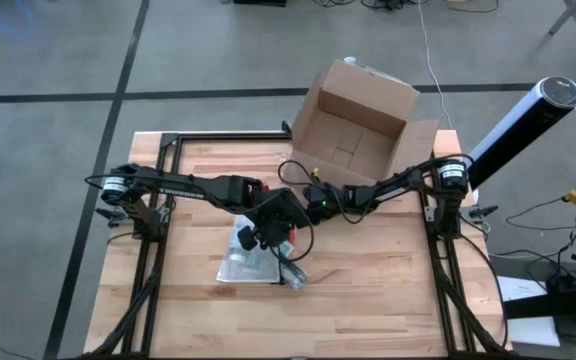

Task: Unpack boxes

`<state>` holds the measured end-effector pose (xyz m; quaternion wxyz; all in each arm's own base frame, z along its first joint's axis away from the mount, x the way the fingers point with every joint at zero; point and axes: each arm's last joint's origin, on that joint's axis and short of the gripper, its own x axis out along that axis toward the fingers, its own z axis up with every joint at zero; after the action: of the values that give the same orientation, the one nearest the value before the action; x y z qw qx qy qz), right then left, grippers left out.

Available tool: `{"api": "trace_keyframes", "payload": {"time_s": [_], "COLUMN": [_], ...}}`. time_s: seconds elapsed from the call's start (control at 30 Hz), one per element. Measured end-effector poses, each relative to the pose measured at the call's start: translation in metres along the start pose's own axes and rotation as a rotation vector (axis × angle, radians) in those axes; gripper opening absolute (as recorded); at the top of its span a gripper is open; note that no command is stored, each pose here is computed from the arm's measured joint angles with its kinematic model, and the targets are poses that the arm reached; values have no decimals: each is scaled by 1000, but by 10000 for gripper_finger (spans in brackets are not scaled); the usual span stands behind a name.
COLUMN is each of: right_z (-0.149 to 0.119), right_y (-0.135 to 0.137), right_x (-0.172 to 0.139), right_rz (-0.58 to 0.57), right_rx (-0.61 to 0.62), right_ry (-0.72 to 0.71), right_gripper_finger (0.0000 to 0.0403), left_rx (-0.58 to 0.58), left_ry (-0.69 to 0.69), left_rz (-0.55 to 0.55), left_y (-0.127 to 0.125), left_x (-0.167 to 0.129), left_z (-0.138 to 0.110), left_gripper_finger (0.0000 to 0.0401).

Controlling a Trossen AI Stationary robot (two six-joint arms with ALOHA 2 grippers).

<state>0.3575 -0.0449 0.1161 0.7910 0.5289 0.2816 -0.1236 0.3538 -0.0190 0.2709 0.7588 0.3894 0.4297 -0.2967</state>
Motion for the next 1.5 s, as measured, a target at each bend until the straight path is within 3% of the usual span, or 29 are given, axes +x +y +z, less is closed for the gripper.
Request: {"api": "trace_keyframes", "payload": {"time_s": [0.33, 0.57, 1.5], "right_z": [6, 13, 12], "right_y": [12, 24, 29], "right_x": [14, 15, 15], "right_rz": [38, 84, 139], "right_rx": [-41, -82, -97], "right_ry": [44, 19, 78], "right_gripper_finger": [3, 1, 0], "left_rx": [42, 57, 78], "left_ry": [0, -9, 38], "left_rz": [-44, -77, -153], "left_y": [-4, -7, -21], "left_x": [0, 0, 16], "left_z": [0, -1, -13], "left_gripper_finger": [165, 174, 157]}}
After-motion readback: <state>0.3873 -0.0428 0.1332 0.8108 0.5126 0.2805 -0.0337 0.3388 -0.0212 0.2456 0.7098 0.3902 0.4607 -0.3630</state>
